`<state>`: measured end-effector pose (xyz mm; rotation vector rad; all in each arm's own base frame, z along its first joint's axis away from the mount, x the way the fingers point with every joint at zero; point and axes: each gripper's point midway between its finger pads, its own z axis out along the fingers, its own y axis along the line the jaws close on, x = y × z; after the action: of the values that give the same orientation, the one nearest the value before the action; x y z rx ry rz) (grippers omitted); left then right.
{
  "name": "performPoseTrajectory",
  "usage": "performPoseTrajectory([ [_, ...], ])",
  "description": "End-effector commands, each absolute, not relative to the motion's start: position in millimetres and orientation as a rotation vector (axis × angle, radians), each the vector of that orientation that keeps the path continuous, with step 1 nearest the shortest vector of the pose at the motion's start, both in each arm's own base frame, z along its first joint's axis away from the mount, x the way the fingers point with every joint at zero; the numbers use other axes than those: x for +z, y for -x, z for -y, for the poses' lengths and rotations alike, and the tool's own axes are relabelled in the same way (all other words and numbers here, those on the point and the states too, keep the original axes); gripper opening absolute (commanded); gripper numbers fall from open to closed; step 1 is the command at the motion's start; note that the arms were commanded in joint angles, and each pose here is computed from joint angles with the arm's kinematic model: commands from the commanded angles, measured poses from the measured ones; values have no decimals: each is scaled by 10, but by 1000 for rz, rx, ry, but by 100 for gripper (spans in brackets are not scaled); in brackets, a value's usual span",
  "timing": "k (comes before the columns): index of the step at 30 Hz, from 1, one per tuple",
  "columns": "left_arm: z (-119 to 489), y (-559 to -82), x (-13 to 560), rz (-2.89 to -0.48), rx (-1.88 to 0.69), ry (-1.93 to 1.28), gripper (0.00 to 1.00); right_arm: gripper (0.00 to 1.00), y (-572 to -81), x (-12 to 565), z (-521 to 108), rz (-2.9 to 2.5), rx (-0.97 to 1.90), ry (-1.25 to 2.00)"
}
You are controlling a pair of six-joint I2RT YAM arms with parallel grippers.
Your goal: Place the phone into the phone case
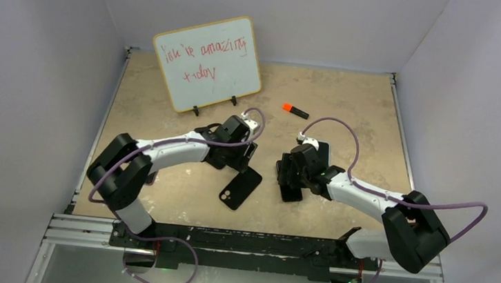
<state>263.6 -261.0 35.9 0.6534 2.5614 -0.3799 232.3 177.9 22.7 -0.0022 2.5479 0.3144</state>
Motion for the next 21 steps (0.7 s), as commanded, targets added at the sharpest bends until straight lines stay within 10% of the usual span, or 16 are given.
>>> performPoseTrajectory([
  [1, 2453, -2609, 765, -2522, -380, -366, 60, 49, -2339, 262, -1865, -2541, 371, -12],
  [21, 2163, -1711, 326, -2697, -648, 52, 46, 48, -2408, 303, -1922, -2521, 383, 25],
])
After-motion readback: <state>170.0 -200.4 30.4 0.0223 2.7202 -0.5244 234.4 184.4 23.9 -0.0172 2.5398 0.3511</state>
